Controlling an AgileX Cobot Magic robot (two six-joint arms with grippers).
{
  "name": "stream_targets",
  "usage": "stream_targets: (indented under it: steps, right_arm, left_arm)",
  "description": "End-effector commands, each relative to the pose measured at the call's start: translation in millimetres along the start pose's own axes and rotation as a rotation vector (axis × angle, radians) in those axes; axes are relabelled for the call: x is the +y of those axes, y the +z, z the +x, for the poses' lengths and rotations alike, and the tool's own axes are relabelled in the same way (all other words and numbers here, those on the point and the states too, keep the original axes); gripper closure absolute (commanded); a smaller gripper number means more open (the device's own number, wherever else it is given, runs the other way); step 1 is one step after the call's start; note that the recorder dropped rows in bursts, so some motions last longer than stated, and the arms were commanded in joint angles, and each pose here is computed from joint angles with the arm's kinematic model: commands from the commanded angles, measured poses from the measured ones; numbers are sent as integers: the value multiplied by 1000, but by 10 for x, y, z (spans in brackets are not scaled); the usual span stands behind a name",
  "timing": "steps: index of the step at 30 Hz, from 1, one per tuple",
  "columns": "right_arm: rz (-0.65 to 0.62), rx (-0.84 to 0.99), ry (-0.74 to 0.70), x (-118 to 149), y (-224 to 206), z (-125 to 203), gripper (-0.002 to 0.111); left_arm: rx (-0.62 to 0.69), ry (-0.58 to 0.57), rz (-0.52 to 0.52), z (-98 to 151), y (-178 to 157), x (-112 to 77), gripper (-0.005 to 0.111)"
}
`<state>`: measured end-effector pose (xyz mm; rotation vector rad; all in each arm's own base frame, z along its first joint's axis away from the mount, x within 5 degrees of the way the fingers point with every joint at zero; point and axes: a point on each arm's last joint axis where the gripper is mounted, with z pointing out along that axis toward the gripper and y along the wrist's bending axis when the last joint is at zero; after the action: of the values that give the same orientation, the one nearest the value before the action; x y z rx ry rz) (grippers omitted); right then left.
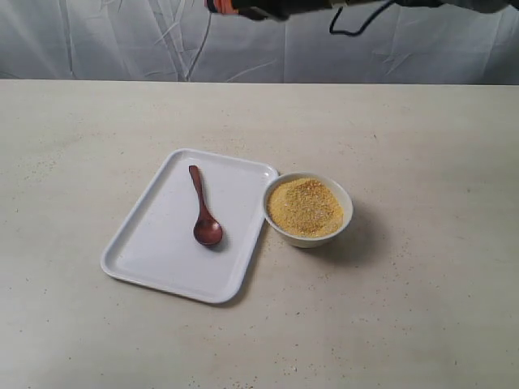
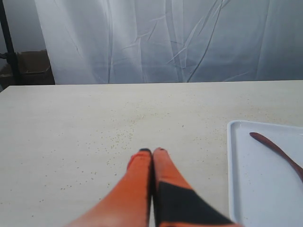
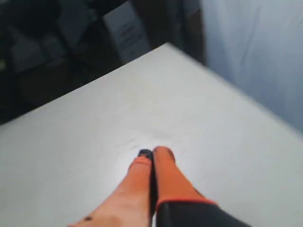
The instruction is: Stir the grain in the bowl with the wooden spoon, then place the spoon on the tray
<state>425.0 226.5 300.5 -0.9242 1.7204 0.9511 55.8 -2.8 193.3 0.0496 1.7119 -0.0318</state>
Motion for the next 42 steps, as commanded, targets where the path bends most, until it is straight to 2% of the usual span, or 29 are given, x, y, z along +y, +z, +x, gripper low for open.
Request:
stream_targets:
  steps: [1,2,3,4,5,6,8,11,14,17,22,29,34,42]
  right_arm:
    - [721,-94,-282,-173,-73,-345,109]
    - [869,-82,-300,-238,-105,-320,109]
    - [1125,-48,-315,-359,-234,-263,109]
    - [1228,-12,-271,-424,-294,-190,109]
    - [1343,107,-148,-566,-420,-5,109]
    - [1352,194,-86,-638,-475,105,109]
    - [1272,365,38,-742,-564,300,109]
    - [987,560,279,-808,-673,574,109]
    - [696,615,434,-773,-755,677,109]
    - [596,618,532,-785,-964,655,109]
    - [646,604,624,-882,-1493,627,109]
    - [807,515,701,-691,-2275,734,109]
    - [1022,403,617,-319,-2655,664,109]
    - [1088,261,486,477,-2981,402,109]
  left_arm:
    - [-13,0,0,-2,-2,0,107]
    - [-13,0,0,-2,-2,0,107]
    - [-13,0,0,-2,-2,0,107]
    - [-13,0,0,-2,-2,0,107]
    - [-13,0,0,-2,-2,0,107]
    - [-13,0,0,-2,-2,0,107]
    - [-13,0,0,-2,-2,0,107]
    - [-13,0,0,-2,-2,0,107]
    - [-13,0,0,-2,-2,0,107]
    - [-13,0,0,-2,-2,0,107]
    - [-13,0,0,-2,-2,0,107]
    - [-13,0,0,-2,-2,0,107]
    - [-13,0,0,-2,-2,0,107]
    - [-13,0,0,-2,-2,0,107]
